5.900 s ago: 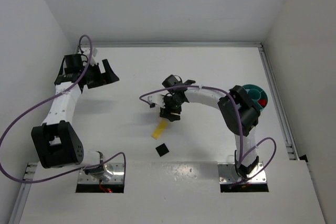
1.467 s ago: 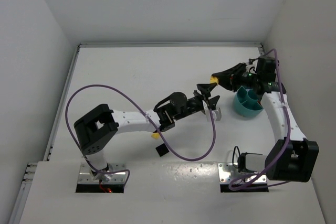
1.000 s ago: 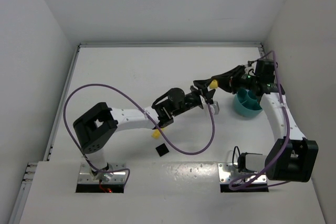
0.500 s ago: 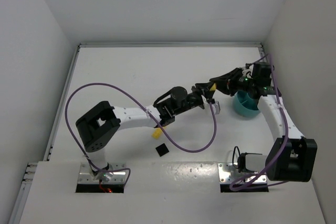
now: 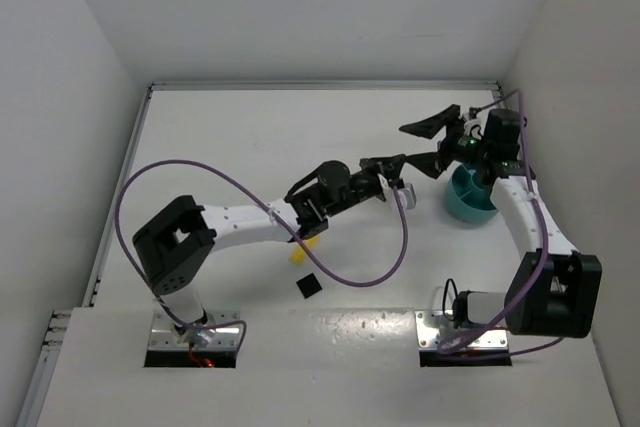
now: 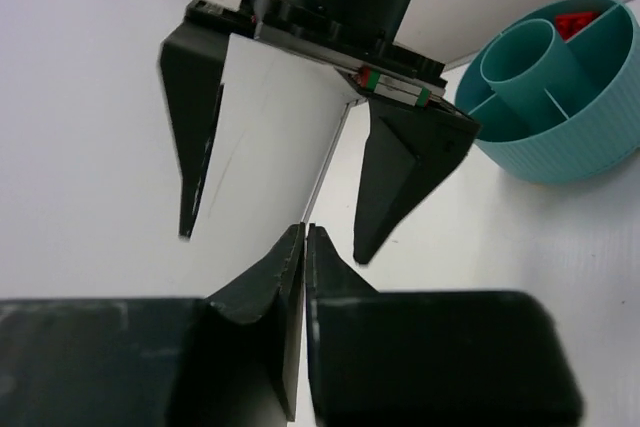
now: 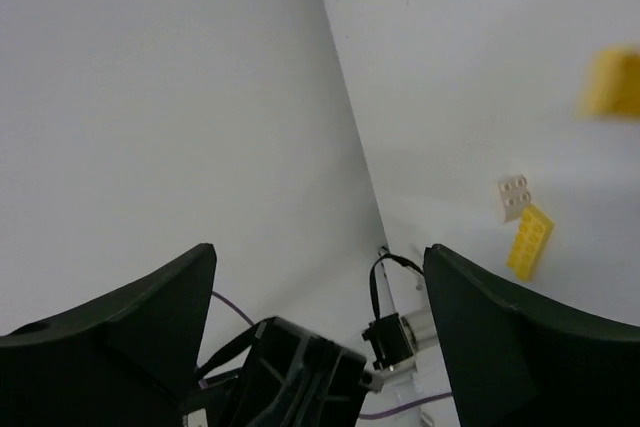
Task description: Sort the legos into containers by color
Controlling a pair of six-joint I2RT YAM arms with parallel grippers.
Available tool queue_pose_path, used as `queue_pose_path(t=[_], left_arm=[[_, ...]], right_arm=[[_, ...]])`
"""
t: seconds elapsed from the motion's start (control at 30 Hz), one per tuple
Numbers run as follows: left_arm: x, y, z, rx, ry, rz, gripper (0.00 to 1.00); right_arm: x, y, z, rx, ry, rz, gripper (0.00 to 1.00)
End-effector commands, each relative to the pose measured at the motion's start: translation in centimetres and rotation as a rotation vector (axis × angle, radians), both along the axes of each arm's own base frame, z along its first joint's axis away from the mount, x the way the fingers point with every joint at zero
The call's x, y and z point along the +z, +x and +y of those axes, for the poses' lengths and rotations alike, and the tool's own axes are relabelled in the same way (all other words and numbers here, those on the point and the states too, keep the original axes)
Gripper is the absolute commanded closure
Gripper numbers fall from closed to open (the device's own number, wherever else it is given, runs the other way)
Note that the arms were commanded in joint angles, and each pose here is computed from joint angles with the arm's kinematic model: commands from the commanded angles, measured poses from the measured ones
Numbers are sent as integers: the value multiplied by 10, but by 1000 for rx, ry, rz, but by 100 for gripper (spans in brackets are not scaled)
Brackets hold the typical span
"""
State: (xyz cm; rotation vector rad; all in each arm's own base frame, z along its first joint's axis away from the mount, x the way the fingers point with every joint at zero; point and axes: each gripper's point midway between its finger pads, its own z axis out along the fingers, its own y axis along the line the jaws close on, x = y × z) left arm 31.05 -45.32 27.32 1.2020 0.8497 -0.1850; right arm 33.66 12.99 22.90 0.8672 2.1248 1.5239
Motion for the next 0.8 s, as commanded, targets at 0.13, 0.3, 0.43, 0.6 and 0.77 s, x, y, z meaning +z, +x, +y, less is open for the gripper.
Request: queue_pose_path(t=[0.13, 0.3, 0.43, 0.6, 0.77], left_arm=[[84, -19, 35, -16, -250, 268, 94], [91, 19, 80, 117, -318, 561, 100], [67, 50, 127, 247, -362, 728, 100], [29, 92, 189, 420, -450, 987, 79], [-9, 116, 213, 506, -418, 1176, 36]], right_arm=[[87, 40, -29, 23, -14, -415, 16], [70, 37, -38, 84, -130, -508, 23], [63, 31, -35, 176, -444, -663, 23], [36, 42, -29, 250, -697, -658, 25], [31, 77, -12, 341, -875, -726, 25]])
